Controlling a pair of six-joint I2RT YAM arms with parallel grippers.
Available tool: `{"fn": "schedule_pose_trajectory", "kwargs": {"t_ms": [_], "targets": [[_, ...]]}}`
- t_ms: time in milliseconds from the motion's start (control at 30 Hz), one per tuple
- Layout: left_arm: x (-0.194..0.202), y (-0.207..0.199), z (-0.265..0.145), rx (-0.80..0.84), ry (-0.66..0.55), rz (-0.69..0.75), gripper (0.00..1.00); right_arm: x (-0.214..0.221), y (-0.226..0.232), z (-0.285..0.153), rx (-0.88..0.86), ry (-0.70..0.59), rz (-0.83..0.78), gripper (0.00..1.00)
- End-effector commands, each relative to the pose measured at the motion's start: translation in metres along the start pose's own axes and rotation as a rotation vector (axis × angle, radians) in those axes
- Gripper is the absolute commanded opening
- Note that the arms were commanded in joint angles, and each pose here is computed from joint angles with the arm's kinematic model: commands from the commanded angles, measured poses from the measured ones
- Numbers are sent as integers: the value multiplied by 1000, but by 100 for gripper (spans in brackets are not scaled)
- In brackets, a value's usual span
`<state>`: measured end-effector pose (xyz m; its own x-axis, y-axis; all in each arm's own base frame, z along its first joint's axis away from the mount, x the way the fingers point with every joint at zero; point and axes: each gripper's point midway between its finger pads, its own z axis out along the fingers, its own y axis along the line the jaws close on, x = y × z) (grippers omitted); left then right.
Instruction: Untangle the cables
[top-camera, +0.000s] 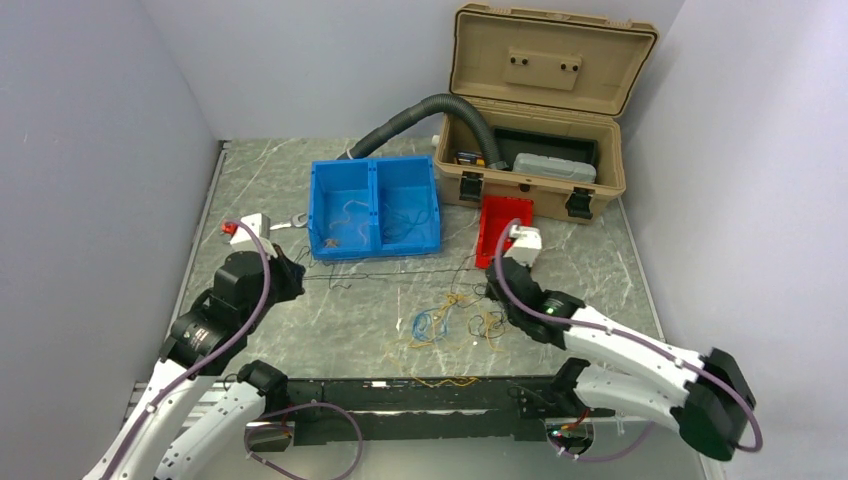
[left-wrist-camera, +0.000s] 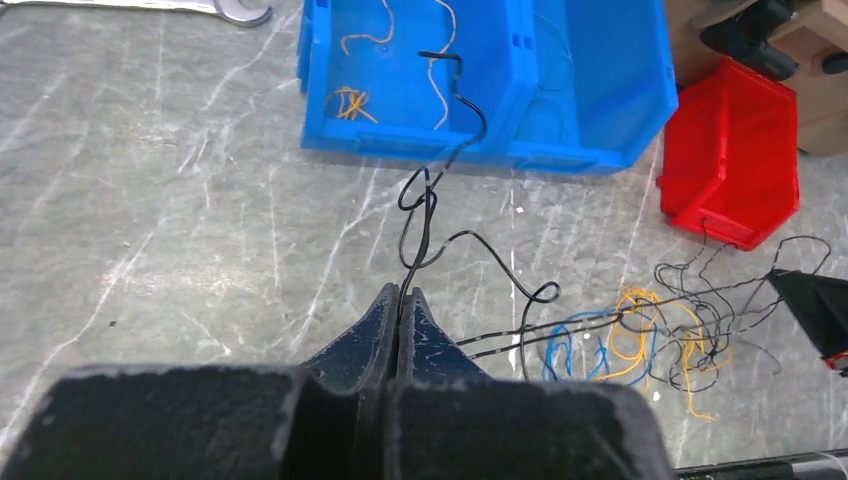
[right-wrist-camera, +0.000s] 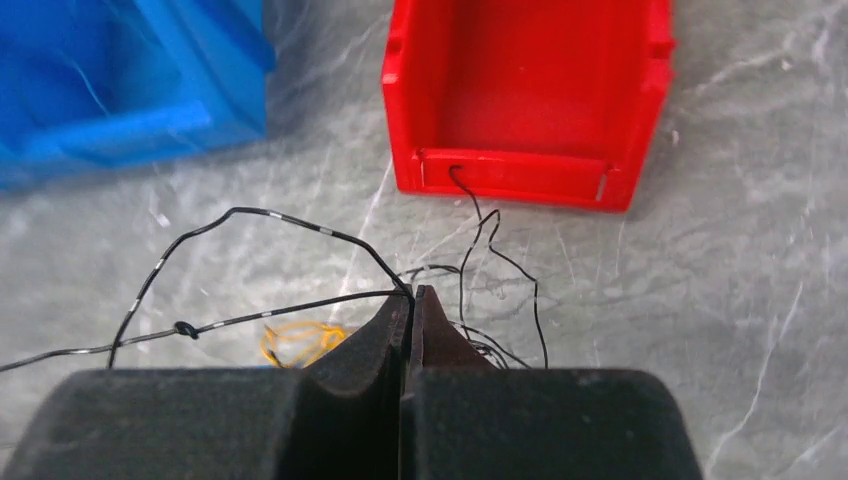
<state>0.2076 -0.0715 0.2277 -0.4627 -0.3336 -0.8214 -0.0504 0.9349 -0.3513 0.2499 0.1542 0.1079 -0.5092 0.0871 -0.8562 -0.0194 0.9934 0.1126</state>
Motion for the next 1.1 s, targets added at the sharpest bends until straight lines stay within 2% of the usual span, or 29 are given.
{"fn": "schedule_pose_trajectory", "kwargs": {"t_ms": [0, 67, 233, 367, 400, 567, 633, 700, 800, 1067], "targets": [[-7, 10, -1, -46, -49, -5, 0, -15, -68, -22, 265, -65, 214, 0], [-5, 12, -1, -54, -39, -7, 0, -21, -77, -31, 277, -96, 250, 0], [-7, 45, -10, -247, -57, -73, 0, -30, -111, -54, 400, -161, 355, 0], [-10, 40, -10, -217, -72, -66, 0, -34, -108, -57, 360, -165, 361, 0], [-10, 31, -8, -158, -70, -43, 0, -35, -104, -57, 333, -161, 345, 4], [-7, -55, -11, 351, -64, 111, 0, -52, -55, -52, 48, -157, 229, 49], [-3, -76, -16, 483, -57, 136, 0, -59, -26, -57, -129, -168, 175, 75], [0, -91, -20, 576, -43, 157, 0, -65, -3, -63, -266, -182, 141, 90], [4, -104, -25, 657, -16, 186, 0, -67, 26, -71, -422, -174, 83, 96], [0, -126, -39, 801, -18, 232, 0, -64, 90, -93, -777, -136, -44, 97]]}}
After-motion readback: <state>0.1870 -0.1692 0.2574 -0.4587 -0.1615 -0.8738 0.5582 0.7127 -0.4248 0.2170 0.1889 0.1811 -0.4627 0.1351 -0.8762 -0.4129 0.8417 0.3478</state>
